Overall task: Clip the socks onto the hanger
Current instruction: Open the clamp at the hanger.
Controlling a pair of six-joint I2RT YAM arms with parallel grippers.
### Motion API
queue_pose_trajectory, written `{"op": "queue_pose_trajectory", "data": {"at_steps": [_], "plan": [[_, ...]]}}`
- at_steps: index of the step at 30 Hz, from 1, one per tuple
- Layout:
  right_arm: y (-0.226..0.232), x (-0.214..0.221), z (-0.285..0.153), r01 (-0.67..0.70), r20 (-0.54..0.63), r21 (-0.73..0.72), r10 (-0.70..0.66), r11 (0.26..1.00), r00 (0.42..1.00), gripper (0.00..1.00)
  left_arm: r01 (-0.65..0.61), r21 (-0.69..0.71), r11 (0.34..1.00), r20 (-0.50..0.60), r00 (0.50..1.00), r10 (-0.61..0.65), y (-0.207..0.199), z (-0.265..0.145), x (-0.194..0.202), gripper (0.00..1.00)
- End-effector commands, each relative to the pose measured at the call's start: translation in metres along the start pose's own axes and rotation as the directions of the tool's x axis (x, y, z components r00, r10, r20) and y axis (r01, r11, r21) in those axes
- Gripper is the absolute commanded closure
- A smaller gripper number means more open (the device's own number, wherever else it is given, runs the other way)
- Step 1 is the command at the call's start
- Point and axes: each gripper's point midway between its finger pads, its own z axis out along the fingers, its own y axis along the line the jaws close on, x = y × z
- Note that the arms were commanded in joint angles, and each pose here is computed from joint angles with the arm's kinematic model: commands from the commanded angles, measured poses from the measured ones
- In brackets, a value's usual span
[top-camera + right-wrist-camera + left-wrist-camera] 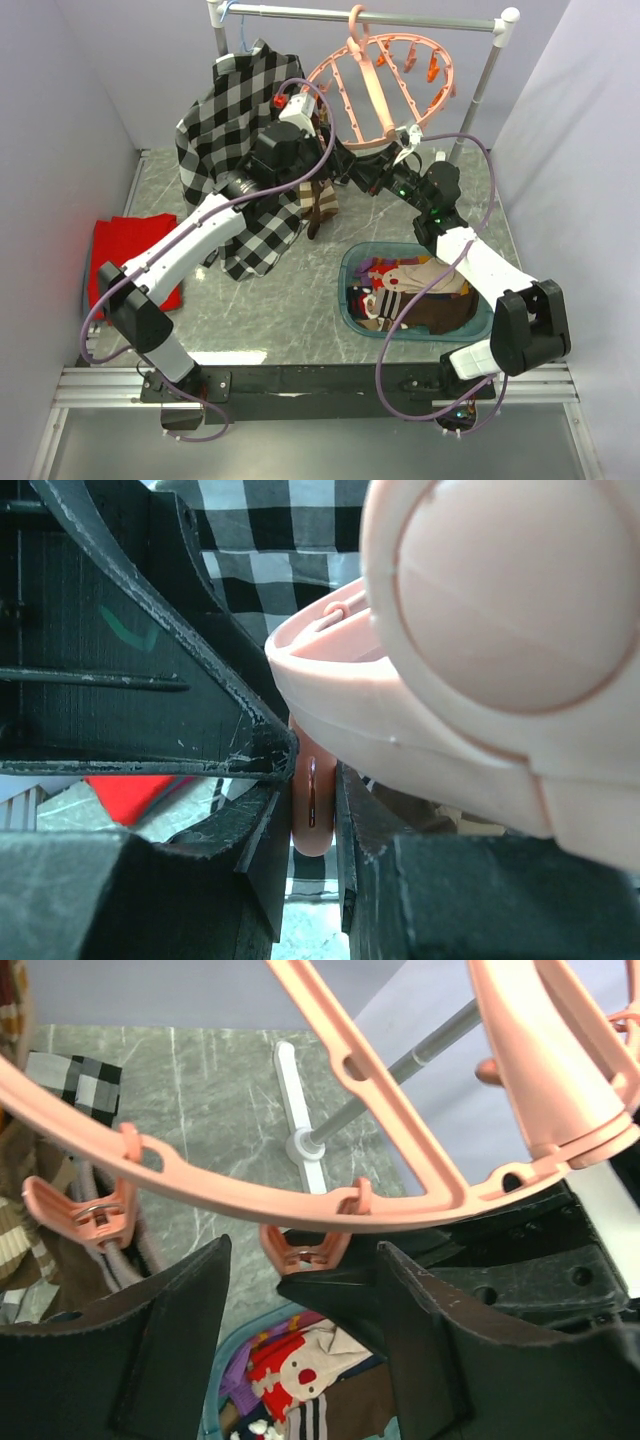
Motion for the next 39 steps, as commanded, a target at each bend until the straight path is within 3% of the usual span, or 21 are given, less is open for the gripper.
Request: {"op": "queue_pose_trajectory", "data": {"at_steps": [1,11,18,23,26,27,33,39], "plan": [[0.012,0.005,0.004,0.007,-0.004,-0.062,-0.008,0.998,1.000,0.91,0.007,0.054,0.998,0.074,0.997,-0.011,-0.023,-0.004,-0.028,0.36],[0.014,0.011,0.007,0.002,-0.018,-0.073,-0.004,0.997,1.000,0.91,0.025,0.024,0.999,0.073,0.997,-0.027,-0.018,0.009,-0.026,0.49],[0.015,0.014,0.004,0.009,-0.039,-0.062,-0.011,0.998,0.999,0.87,0.009,0.001,1.000,0.070,0.998,-0.009,-0.012,0.012,-0.023,0.69],[0.014,0.019,-0.005,0.031,-0.083,-0.024,-0.033,0.999,0.996,0.83,-0.036,-0.030,0.999,0.094,0.995,0.038,-0.005,0.010,-0.028,0.76],[0.012,0.020,-0.012,0.046,-0.110,0.005,-0.045,0.999,0.993,0.73,-0.052,-0.034,0.998,0.109,0.992,0.056,-0.005,0.007,-0.032,0.83],[0.013,0.018,-0.015,0.053,-0.109,0.020,-0.051,0.998,0.993,0.63,-0.056,-0.035,0.998,0.113,0.992,0.060,-0.005,0.007,-0.033,0.85],[0.011,0.023,-0.037,0.067,-0.169,0.101,-0.049,0.993,0.984,0.42,-0.082,-0.038,0.996,0.128,0.988,0.086,-0.005,0.002,-0.037,0.93],[-0.002,0.041,-0.076,0.065,-0.282,0.298,0.023,0.952,0.959,0.38,-0.104,-0.049,0.993,0.130,0.985,0.109,-0.002,0.000,-0.037,0.94]]}}
